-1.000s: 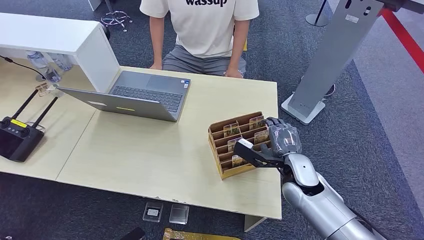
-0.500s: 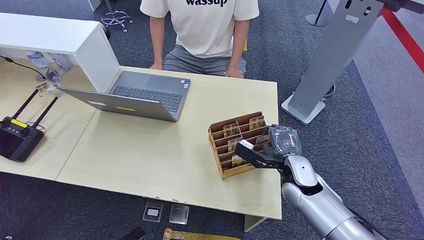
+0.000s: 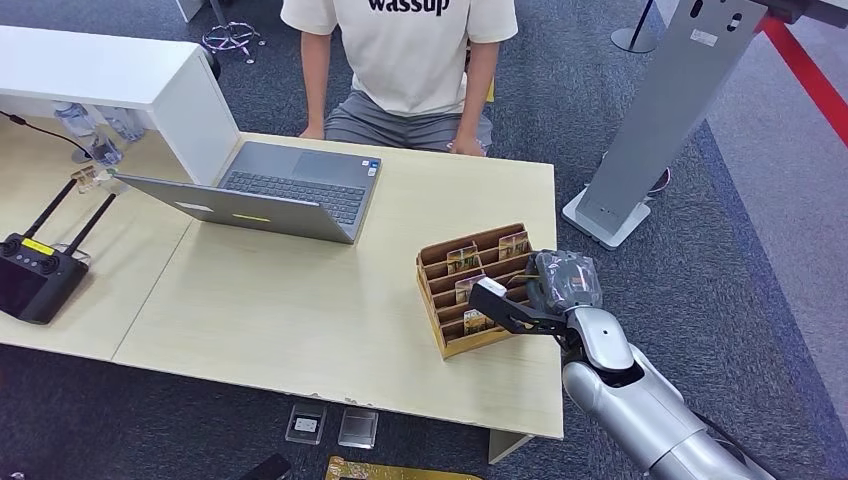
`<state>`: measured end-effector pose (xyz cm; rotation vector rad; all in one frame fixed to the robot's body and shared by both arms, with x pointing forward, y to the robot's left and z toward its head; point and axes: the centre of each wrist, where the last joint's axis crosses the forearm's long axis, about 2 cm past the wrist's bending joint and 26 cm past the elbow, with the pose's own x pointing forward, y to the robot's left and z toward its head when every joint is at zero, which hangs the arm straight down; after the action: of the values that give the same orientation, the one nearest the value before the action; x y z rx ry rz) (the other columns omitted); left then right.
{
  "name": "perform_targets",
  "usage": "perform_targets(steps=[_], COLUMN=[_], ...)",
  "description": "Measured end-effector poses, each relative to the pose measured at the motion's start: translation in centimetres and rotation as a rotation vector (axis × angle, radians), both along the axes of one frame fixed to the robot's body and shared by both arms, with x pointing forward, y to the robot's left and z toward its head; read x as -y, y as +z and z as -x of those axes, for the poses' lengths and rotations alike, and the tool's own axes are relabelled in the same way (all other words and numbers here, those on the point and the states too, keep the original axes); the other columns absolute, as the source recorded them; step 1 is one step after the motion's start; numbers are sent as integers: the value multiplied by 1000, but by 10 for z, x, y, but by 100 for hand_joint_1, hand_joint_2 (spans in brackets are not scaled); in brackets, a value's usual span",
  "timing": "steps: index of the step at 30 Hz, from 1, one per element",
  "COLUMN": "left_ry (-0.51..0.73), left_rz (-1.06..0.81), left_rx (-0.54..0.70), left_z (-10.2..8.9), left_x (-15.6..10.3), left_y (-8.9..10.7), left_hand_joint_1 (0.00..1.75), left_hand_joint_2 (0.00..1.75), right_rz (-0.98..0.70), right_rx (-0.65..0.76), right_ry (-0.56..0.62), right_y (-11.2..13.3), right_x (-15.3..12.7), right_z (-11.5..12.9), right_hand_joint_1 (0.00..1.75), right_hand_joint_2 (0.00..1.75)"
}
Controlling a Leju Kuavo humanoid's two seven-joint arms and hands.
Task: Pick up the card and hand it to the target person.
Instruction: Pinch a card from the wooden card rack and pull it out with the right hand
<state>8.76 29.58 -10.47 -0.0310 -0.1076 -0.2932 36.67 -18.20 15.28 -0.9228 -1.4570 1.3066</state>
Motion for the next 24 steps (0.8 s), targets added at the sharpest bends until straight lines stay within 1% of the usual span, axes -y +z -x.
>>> perform_targets(steps=[1,11,15,19,24], left_ry=[-1,-3,1,8,29], left_rz=[4,8,-2,-9,-14], left_rx=[2,8,6,3,-4], left_z=[0,-1,0,2,10], left_x=[0,0,0,-1,-1], left_y=[0,0,0,0,-2], left_hand_joint_1=[0,0,0,0,0], left_hand_joint_2=[175,175,175,175,175], right_rz=[0,0,-15,-42,-110], right_rx=[0,-4,-19,-11,109], right_ry=[0,0,-13,-44,-66], right_y=[0,0,4,18,52], right_x=[0,0,-2,-2,0], right_z=[0,-1,0,1,7], right_hand_joint_1=[145,145,145,145,145], right_hand_joint_2=[175,175,175,175,175])
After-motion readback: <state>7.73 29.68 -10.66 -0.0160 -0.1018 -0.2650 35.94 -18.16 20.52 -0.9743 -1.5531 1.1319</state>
